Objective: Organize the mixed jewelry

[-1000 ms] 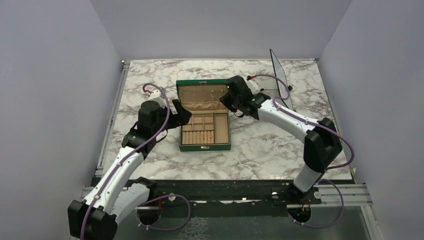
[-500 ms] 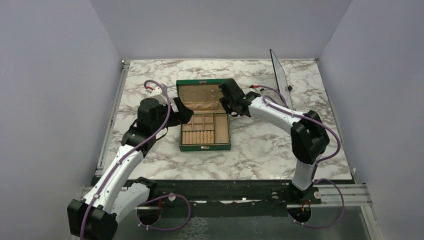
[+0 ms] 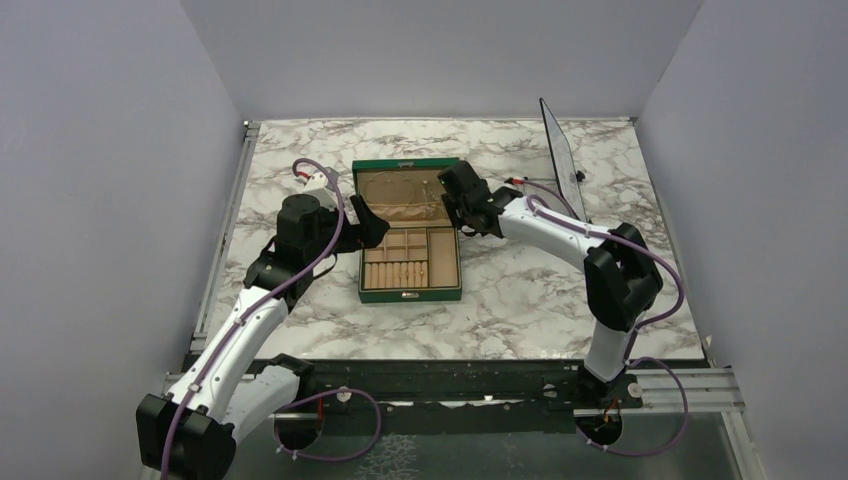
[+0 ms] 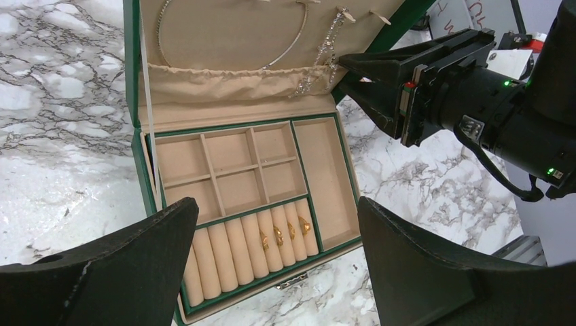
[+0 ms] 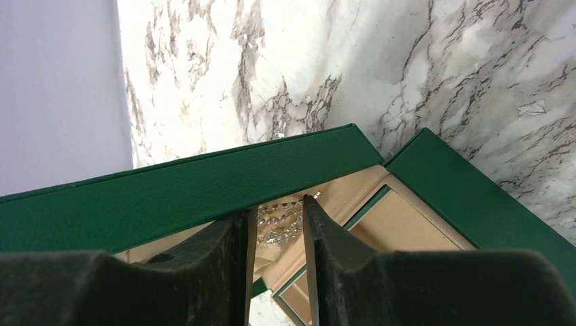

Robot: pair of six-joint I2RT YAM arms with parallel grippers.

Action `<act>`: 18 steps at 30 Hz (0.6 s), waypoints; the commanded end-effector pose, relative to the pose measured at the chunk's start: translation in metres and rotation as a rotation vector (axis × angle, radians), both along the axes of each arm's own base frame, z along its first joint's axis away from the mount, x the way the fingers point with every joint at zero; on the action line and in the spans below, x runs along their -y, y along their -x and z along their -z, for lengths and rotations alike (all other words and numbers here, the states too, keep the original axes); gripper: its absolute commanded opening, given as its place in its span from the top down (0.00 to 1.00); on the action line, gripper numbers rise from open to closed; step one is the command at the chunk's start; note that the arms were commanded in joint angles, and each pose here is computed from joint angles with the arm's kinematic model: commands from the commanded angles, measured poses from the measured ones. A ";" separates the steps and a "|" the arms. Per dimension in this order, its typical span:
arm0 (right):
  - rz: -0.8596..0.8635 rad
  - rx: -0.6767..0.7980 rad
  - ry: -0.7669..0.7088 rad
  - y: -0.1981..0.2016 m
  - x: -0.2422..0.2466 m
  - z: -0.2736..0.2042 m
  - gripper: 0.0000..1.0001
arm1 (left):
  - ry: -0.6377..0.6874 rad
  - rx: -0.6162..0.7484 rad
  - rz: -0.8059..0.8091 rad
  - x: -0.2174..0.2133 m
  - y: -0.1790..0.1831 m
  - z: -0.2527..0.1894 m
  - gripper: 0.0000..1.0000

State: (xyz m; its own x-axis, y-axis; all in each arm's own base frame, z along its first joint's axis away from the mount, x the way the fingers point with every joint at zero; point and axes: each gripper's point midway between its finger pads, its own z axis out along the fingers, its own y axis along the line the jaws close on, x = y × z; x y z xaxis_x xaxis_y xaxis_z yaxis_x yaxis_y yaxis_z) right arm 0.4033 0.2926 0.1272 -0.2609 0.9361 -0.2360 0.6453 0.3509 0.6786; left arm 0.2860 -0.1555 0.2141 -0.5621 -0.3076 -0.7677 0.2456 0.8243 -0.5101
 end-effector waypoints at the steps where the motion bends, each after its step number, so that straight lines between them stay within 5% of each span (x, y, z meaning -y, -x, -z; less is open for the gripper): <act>1: 0.073 0.080 -0.033 -0.008 0.009 -0.023 0.63 | 0.007 0.047 0.024 0.003 -0.002 -0.017 0.12; 18: 0.126 -0.063 -0.024 0.001 0.009 0.019 0.63 | 0.022 0.042 0.068 0.011 0.001 -0.017 0.12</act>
State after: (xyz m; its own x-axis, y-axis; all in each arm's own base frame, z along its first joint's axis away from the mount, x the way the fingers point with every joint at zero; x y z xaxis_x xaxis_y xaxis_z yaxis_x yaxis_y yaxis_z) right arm 0.4073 0.2943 0.1288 -0.1935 0.9651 -0.1763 0.6722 0.2614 0.6927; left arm 0.2846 -0.1576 0.2141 -0.5681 -0.3023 -0.7654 0.2564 0.8188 -0.5137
